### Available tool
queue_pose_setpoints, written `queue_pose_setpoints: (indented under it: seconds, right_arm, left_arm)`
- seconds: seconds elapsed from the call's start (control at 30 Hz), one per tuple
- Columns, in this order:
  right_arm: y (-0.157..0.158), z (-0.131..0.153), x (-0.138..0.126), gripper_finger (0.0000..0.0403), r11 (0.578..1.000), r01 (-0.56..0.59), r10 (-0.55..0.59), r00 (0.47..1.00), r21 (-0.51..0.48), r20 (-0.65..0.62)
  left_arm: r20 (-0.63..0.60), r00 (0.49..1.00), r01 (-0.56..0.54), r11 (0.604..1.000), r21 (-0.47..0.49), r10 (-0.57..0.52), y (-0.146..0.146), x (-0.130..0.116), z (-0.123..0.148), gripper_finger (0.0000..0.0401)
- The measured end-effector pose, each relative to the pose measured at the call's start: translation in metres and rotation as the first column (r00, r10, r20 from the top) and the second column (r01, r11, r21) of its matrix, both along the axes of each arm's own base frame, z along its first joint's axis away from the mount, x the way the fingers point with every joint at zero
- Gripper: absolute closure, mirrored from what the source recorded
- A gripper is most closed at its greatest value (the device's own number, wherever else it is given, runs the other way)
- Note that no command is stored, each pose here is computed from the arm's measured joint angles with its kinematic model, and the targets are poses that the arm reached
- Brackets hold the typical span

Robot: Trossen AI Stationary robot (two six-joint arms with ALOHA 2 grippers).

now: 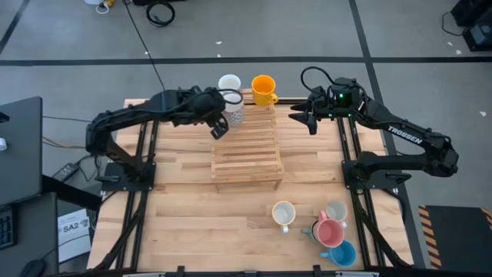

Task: Place coffee mugs
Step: Put the gray cup on the shelf aligned with the other blue cup

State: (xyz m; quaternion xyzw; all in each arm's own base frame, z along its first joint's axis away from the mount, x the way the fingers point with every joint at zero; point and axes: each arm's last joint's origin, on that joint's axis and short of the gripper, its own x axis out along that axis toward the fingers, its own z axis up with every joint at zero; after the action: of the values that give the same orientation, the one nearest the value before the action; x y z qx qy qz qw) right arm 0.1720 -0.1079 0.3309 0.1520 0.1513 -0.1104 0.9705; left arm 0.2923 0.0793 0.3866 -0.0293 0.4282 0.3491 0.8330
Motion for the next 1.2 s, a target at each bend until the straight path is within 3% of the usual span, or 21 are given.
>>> queue_pose_setpoints:
  seconds: [0.3, 1.2]
  right_arm:
    - [0.000, 0.000, 0.000, 0.0206, 1.000, 0.000, 0.000, 1.000, 0.000, 0.000]
    - [0.000, 0.000, 0.000, 0.0206, 1.000, -0.001, 0.001, 1.000, 0.000, 0.000]
  left_arm:
    - [-0.090, 0.995, -0.048, 0.999, 0.025, 0.050, 0.012, 0.019, -0.023, 0.0326]
    - [-0.137, 0.988, -0.066, 0.997, 0.044, 0.072, 0.011, 0.016, -0.026, 0.0318]
